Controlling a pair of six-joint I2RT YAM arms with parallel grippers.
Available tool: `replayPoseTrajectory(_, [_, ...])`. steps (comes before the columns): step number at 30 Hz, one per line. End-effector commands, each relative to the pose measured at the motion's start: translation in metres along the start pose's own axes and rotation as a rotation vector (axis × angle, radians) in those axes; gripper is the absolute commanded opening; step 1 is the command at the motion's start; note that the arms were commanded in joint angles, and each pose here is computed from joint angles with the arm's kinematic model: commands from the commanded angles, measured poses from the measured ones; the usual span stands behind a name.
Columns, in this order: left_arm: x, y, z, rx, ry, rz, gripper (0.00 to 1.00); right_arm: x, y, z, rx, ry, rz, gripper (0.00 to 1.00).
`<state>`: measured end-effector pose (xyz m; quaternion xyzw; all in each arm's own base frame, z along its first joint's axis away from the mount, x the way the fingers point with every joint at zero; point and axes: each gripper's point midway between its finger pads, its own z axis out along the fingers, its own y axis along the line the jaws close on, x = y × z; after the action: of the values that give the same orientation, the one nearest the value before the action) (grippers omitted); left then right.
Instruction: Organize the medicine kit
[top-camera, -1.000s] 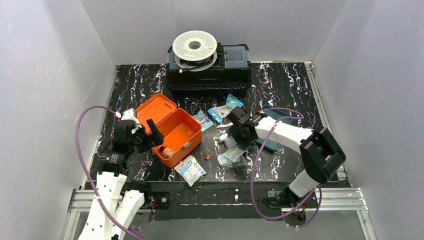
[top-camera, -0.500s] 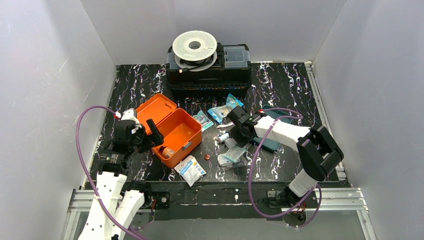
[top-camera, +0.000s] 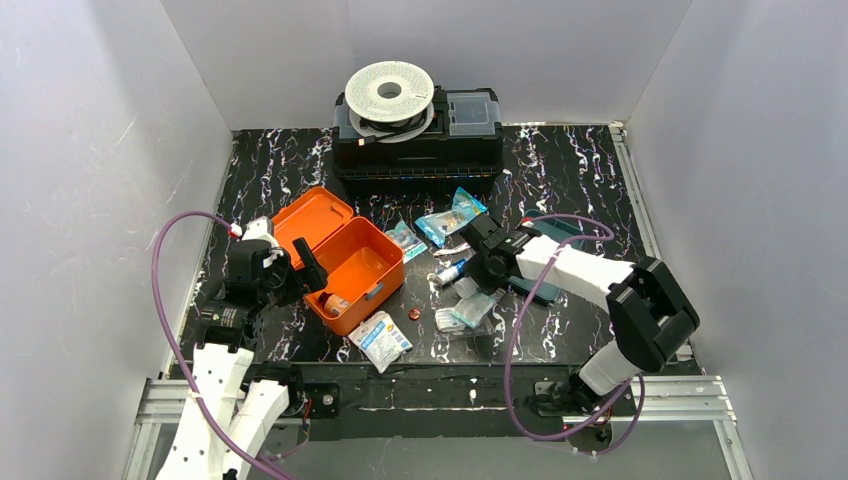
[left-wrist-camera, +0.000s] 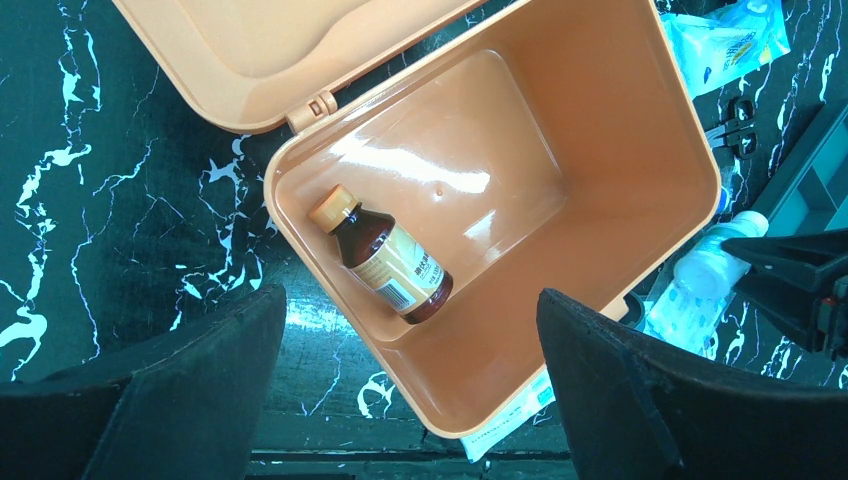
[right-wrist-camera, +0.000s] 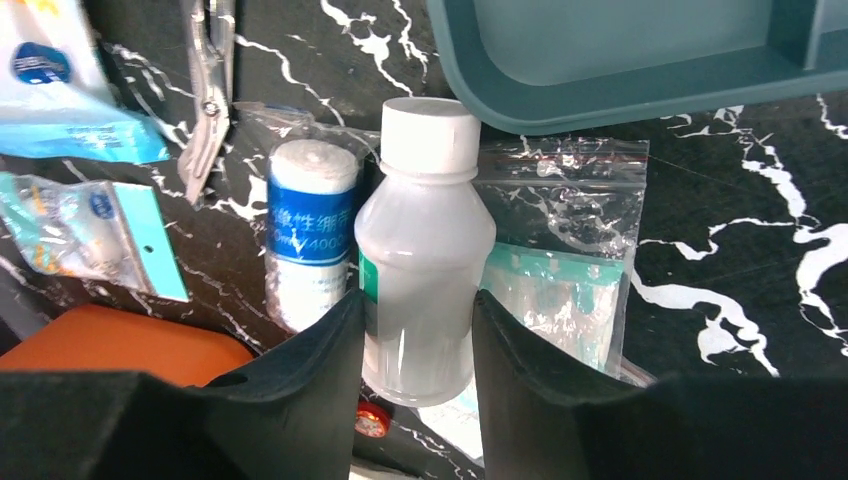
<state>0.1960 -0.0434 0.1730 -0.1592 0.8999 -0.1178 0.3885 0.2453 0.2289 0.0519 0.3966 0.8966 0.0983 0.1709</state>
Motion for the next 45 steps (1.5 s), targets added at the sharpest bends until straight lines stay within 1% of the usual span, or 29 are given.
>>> replayPoseTrajectory(1, [0.000,-0.001,0.000,0.003,-0.006,0.004,0.96,-0.021,0.005,-0.025,-0.065,-0.074,-0.025,0.01])
replayPoseTrajectory(8, [-0.001,0.000,-0.001,0.000,-0.009,0.004,0.96,-0.030,0.017,-0.052,-0.148,-0.096,-0.135,0.01])
replayPoseTrajectory(12, [-0.001,0.000,0.000,0.000,-0.008,0.004,0.96,-0.034,0.018,-0.060,-0.175,-0.113,-0.186,0.01])
replayPoseTrajectory(13, [-0.001,0.000,0.000,-0.001,-0.007,0.004,0.96,-0.033,0.020,-0.061,-0.184,-0.111,-0.204,0.07])
replayPoseTrajectory(14, [-0.001,0.000,0.000,-0.001,-0.007,0.004,0.96,-0.032,0.021,-0.060,-0.185,-0.104,-0.221,0.17])
replayPoseTrajectory(17, [0.000,0.000,0.000,-0.001,-0.006,0.004,0.96,-0.024,0.028,-0.059,-0.195,-0.066,-0.244,0.35])
replayPoseTrajectory(20, [0.000,0.000,0.000,-0.001,-0.003,0.005,0.96,-0.015,0.037,-0.053,-0.212,-0.029,-0.239,0.49])
replayPoseTrajectory(24, [-0.001,0.000,0.000,-0.003,-0.006,0.004,0.96,-0.002,0.050,-0.048,-0.236,0.015,-0.232,0.60])
replayPoseTrajectory(27, [0.000,0.000,0.000,-0.002,-0.003,0.005,0.96,0.005,0.057,-0.041,-0.225,0.037,-0.232,0.65])
replayPoseTrajectory(29, [0.000,0.000,0.000,-0.003,-0.004,0.004,0.96,0.009,0.063,-0.039,-0.221,0.046,-0.229,0.72])
replayPoseTrajectory(30, [-0.001,0.000,0.000,-0.002,-0.005,0.004,0.96,0.011,0.063,-0.036,-0.215,0.053,-0.228,0.73])
replayPoseTrajectory(34, [0.000,0.000,0.000,0.000,-0.004,0.005,0.96,0.020,0.063,-0.027,-0.203,0.083,-0.217,0.74])
replayPoseTrajectory(45, [0.000,-0.001,0.000,0.007,-0.003,0.006,0.96,0.030,0.043,-0.005,-0.124,0.109,-0.230,0.66])
